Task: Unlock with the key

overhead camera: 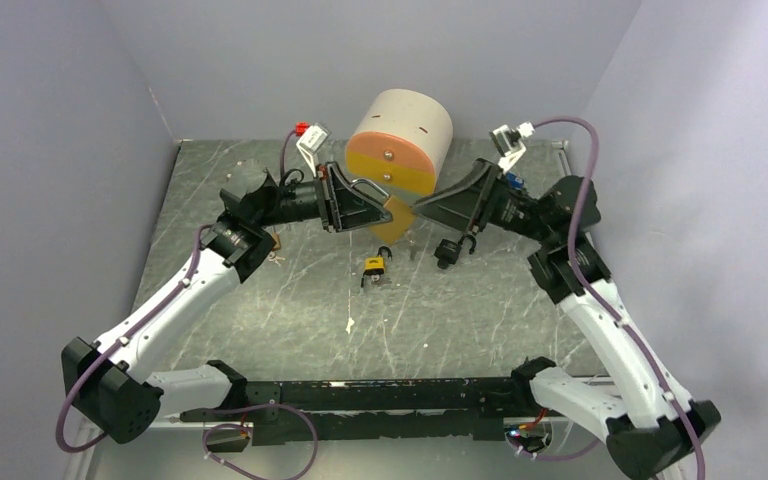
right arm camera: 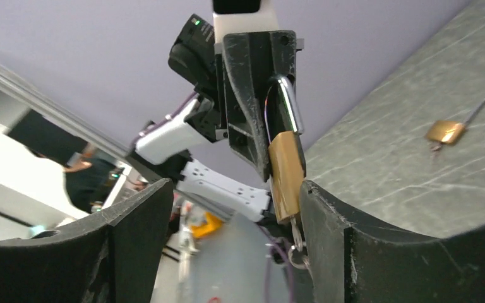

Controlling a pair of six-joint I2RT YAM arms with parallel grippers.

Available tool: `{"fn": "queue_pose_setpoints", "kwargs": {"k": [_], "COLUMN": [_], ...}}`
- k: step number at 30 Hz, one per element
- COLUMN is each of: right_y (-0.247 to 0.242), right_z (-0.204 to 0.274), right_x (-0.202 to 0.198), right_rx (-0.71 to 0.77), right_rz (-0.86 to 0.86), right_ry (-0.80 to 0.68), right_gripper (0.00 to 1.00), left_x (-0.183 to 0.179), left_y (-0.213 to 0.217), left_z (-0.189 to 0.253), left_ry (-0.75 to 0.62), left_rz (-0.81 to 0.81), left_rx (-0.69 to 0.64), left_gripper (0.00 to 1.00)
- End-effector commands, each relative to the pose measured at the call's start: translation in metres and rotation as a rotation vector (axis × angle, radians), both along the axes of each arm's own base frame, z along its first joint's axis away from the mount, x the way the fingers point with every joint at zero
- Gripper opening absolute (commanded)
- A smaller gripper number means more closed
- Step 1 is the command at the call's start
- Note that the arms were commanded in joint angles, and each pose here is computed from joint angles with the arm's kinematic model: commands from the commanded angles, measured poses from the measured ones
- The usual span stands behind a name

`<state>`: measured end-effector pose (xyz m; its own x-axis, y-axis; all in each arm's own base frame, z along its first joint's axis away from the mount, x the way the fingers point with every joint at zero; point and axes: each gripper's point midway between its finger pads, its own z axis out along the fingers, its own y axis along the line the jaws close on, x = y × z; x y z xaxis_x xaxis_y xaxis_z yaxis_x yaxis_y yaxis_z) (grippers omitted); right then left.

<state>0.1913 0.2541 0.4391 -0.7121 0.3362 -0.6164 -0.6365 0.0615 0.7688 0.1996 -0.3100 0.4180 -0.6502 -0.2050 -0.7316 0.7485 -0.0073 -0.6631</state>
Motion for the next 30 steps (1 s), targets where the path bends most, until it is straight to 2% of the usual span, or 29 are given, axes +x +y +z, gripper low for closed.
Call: {"fn": "queue_pose_setpoints", "kwargs": {"k": [1,8,13,16,27,30], "right_y": [-0.01,-0.001,0.008,0.01,0.016,0.016], "right_z": [-0.027,-0.025,-0.017,-0.006,0.002,0.005], "right_x": [0.007,0.0,-0.006,-0.01,-0.02,-0.023], "right_rx": [-0.141,-0.078,-0.017,0.012,0.06,0.055], "right_rz": [-0.098,-0.016,0.074,0.079,0.173,0.192], "right_ry": [-0.185,-0.229,-0.207,-0.231,-0.247,-0.265], "right_gripper": [0.77,0.84,0.81,0.77,0.22,0.04], "left_x": [-0.019,-0.031,-0.044,-0.042,-0.032,-0.026], "left_y": [0.013,0.014,0.013,0.012,0.013,0.013], "left_z": [0.044,0.057,0.065,0.064,0.069,0.069], "left_ry": [-0.078,-0.084,-0.11,-0.109,-0.134,-0.139], "left_rz": [0.009,-0.054,-0.16,-0.166,-0.098,-0.059], "left_rx": [-0.09,-0.145,-0.177,-0.169,-0.193,-0.151], "left_gripper": [0.02,0.02,0.02,0.03,0.03,0.03]}}
